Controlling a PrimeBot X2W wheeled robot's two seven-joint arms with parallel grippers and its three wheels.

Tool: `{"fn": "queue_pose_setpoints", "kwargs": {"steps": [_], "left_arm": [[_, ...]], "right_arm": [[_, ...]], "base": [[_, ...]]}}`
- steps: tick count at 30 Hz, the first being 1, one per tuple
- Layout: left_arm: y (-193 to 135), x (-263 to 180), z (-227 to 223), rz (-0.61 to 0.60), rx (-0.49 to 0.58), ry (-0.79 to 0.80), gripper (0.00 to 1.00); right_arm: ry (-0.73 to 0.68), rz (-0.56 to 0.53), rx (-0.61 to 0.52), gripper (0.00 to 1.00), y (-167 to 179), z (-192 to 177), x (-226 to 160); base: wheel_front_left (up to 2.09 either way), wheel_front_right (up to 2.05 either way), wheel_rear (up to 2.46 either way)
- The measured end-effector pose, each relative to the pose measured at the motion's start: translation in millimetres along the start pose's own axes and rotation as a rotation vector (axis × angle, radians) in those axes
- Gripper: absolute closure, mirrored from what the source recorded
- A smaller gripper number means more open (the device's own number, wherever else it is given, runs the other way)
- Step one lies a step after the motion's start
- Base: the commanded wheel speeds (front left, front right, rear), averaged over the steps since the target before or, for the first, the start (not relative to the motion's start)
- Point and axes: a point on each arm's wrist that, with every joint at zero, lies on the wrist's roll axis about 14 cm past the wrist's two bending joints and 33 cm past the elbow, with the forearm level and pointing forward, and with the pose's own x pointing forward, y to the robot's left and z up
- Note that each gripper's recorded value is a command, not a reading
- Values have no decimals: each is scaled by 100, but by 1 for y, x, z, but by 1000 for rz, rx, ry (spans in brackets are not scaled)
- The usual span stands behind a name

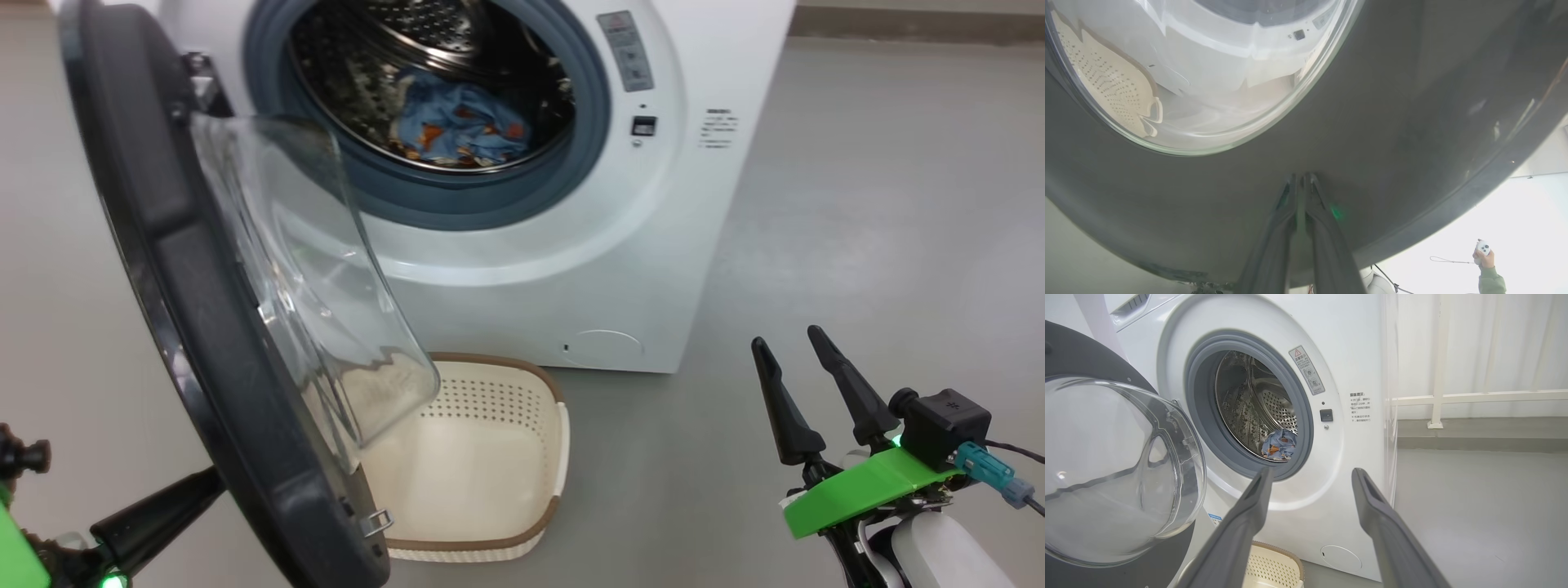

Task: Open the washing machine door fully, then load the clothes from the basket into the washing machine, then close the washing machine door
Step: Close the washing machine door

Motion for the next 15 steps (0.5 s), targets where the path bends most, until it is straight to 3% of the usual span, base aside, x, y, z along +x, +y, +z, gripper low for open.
{"fn": "queue_pose_setpoints", "kwargs": {"steps": [15], "left_arm": [[-6,57,-6,-61,2,118,100]], "right_arm": [[-22,-132,-11,0,-38,9,-28]], "base": [[0,0,0]]}}
